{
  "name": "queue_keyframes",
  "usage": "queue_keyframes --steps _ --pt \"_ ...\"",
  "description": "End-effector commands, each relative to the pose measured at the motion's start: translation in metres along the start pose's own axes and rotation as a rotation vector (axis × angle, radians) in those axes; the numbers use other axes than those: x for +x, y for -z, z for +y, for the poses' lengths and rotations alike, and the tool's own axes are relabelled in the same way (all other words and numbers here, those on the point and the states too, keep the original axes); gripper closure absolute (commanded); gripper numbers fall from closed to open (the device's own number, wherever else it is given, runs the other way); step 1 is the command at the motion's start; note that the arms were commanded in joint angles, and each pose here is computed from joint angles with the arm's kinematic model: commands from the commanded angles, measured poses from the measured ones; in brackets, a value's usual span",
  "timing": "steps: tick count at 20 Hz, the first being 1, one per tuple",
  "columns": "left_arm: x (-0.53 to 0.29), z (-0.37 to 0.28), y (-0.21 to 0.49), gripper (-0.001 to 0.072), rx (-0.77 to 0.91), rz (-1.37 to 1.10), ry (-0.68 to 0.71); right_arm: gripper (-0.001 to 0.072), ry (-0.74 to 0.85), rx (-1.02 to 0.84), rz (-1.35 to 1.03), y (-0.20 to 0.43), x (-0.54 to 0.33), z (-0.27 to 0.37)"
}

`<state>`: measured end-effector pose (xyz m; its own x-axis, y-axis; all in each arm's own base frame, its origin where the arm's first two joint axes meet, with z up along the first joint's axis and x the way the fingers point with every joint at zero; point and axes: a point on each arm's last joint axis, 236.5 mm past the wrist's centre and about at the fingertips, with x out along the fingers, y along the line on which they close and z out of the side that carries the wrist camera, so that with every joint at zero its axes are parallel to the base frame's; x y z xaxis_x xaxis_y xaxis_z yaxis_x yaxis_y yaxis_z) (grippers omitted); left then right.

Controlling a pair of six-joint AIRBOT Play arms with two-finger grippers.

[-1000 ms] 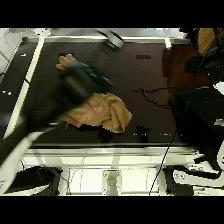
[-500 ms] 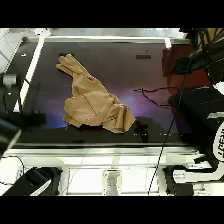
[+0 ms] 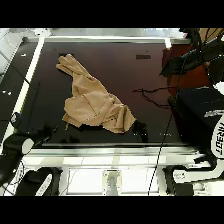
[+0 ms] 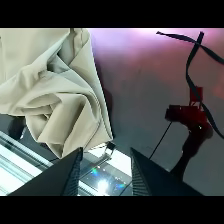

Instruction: Fold the clothes and pants, and hang the long-sleeved shirts on hangers.

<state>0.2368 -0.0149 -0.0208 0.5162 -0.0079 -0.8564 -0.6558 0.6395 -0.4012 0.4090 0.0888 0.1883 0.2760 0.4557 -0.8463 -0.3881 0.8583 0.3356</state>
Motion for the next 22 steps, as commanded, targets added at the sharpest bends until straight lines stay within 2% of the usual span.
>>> queue_keyframes --steps 1,2,6,9,14,15,16,18,19,20,21,22 --pt "0.030 -0.023 -0.009 0.0180 -0.207 0.067 0.134 0.0361 -0.005 -0.016 0.000 0.000 0.001 0.001" --pt "0.040 -0.026 -0.007 0.0149 -0.233 0.114 0.150 0.0361 -0.005 -0.015 0.001 0.000 0.001 0.001" --pt "0.075 -0.028 0.001 0.0168 -0.361 0.280 0.205 0.0361 -0.005 -0.016 0.001 0.000 0.001 0.002" --pt "0.090 -0.039 -0.002 0.0167 -0.373 0.321 0.298 0.0361 -0.005 -0.016 0.000 0.000 0.001 0.001" --pt "0.111 -0.052 -0.004 0.0169 -0.369 0.333 0.378 0.0362 -0.005 -0.015 0.000 0.000 0.001 0.001" --pt "0.113 -0.054 -0.007 0.0189 -0.363 0.329 0.387 0.0362 -0.005 -0.015 0.000 0.000 0.001 0.001" --pt "0.115 -0.056 -0.010 0.0264 -0.344 0.325 0.390 0.0363 -0.005 -0.015 -0.001 -0.001 0.001 0.001" --pt "0.116 -0.061 -0.018 0.0359 -0.304 0.309 0.404 0.0363 -0.002 -0.015 -0.011 -0.003 0.001 0.001" --pt "0.115 -0.064 -0.022 0.0455 -0.277 0.296 0.414 0.0363 0.000 -0.014 -0.020 -0.005 0.001 0.000" --pt "0.114 -0.067 -0.026 0.0611 -0.245 0.284 0.424 0.0364 0.002 -0.014 -0.030 -0.007 0.001 0.000" --pt "0.112 -0.071 -0.030 0.0683 -0.222 0.273 0.437 0.0369 0.003 -0.014 -0.033 -0.008 0.001 0.000" --pt "0.107 -0.078 -0.034 0.0683 -0.209 0.273 0.457 0.0370 0.003 -0.014 -0.031 -0.008 0.001 0.000"
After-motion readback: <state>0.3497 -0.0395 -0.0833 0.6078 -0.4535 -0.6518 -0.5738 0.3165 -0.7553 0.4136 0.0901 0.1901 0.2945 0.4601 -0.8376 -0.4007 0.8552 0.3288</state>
